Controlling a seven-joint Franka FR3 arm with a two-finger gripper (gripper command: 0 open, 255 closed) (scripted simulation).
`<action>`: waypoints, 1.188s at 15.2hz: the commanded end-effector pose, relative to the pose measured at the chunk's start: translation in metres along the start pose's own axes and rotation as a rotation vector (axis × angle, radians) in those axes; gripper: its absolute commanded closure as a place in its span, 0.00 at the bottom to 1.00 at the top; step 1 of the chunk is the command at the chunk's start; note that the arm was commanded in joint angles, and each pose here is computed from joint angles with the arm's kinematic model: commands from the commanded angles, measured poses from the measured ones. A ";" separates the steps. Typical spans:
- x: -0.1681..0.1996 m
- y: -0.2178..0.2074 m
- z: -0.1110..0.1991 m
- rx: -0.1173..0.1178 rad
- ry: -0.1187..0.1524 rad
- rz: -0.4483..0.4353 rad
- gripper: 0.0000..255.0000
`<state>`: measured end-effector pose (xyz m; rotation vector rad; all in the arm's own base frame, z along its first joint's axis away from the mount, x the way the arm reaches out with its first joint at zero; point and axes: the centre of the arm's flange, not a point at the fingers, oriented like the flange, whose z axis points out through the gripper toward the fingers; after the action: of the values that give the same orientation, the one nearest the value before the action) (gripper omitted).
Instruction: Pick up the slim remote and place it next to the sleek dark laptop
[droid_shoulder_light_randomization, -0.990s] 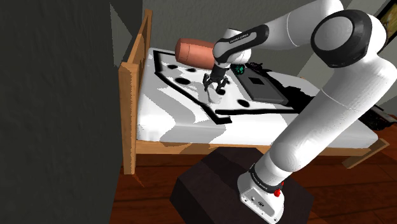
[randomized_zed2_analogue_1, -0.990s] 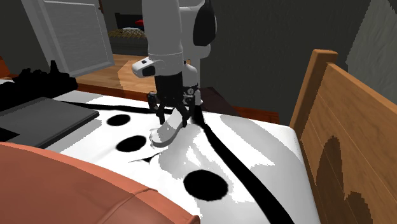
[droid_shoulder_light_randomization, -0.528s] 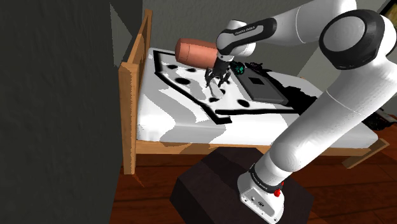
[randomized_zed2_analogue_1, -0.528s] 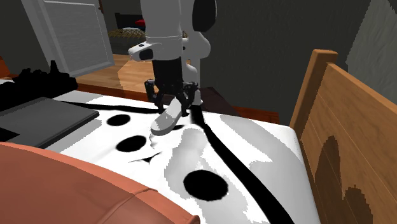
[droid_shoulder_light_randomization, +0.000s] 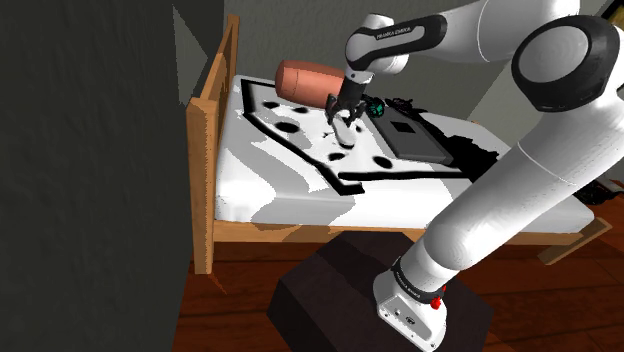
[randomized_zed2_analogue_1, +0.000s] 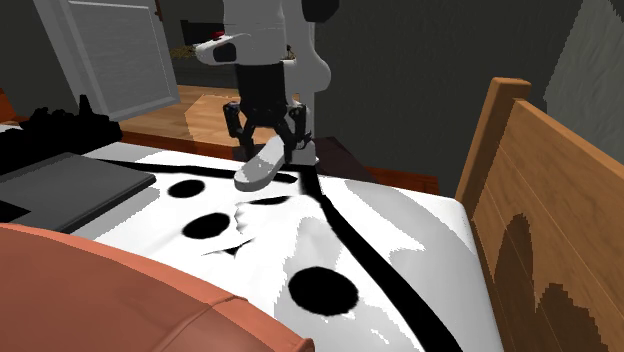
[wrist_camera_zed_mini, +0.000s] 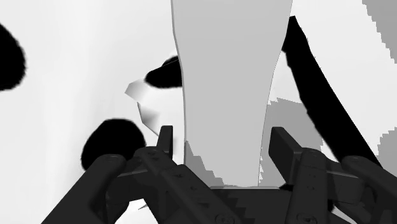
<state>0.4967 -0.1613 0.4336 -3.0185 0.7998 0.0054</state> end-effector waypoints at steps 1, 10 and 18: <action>-0.002 0.000 -0.011 0.000 0.000 0.000 1.00; -0.045 0.096 -0.015 0.000 0.000 0.000 1.00; -0.088 0.193 -0.017 0.000 0.000 0.000 1.00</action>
<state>0.3328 -0.2761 0.4476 -3.0178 0.8025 0.0053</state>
